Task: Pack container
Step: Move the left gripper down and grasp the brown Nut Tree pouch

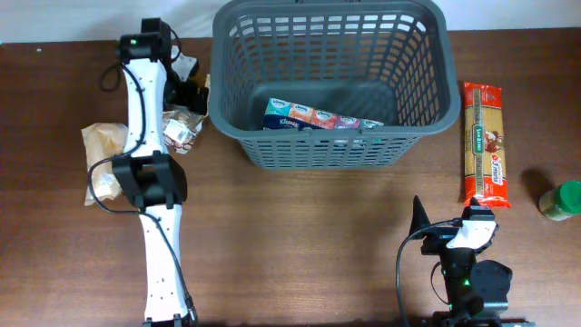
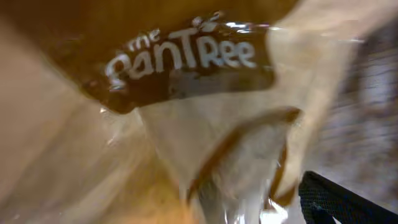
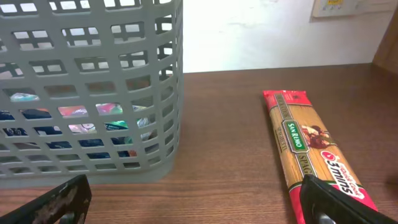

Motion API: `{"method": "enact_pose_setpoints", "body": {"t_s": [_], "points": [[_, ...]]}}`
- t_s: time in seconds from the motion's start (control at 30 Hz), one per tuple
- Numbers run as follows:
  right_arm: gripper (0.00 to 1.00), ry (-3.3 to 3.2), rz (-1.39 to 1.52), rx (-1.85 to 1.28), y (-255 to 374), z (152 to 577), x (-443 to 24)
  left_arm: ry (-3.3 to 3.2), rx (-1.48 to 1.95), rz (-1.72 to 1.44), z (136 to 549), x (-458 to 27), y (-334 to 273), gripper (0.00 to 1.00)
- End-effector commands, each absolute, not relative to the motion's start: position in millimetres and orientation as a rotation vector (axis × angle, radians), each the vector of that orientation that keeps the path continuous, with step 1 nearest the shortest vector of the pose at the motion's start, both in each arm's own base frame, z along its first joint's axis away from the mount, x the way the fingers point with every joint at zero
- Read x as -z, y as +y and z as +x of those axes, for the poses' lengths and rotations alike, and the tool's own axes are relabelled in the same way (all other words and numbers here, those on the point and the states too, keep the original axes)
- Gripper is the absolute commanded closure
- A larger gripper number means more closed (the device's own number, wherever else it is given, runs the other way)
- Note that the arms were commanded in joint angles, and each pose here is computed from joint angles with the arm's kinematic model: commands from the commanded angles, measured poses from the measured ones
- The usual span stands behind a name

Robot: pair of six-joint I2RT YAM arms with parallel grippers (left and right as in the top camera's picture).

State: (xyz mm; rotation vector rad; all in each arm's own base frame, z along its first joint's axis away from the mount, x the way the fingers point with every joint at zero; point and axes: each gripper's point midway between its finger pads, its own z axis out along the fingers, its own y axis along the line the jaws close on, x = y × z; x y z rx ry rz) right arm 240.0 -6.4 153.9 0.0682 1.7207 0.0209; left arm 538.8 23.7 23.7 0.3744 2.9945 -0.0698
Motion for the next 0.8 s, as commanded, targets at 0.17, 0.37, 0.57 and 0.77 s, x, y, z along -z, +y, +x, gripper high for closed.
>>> {"method": "enact_pose_setpoints", "body": {"t_s": [0.17, 0.37, 0.57, 0.77], "points": [[0.01, 1.722, 0.054, -0.04, -2.1, 240.0, -151.7, 3.104, 0.139, 0.361, 523.1, 22.5, 20.4, 0.02], [0.01, 1.723, 0.054, -0.04, -2.1, 240.0, -151.6, 3.114, 0.143, 0.362, 521.8, 28.2, 20.3, 0.99], [0.01, 1.722, 0.054, -0.04, -2.1, 240.0, -151.7, 3.097, 0.136, 0.331, 524.7, 17.3, 20.5, 0.99], [0.01, 1.722, 0.054, -0.04, -2.1, 240.0, -151.7, 2.969, 0.095, 0.32, 543.3, -31.1, 21.9, 0.98]]}}
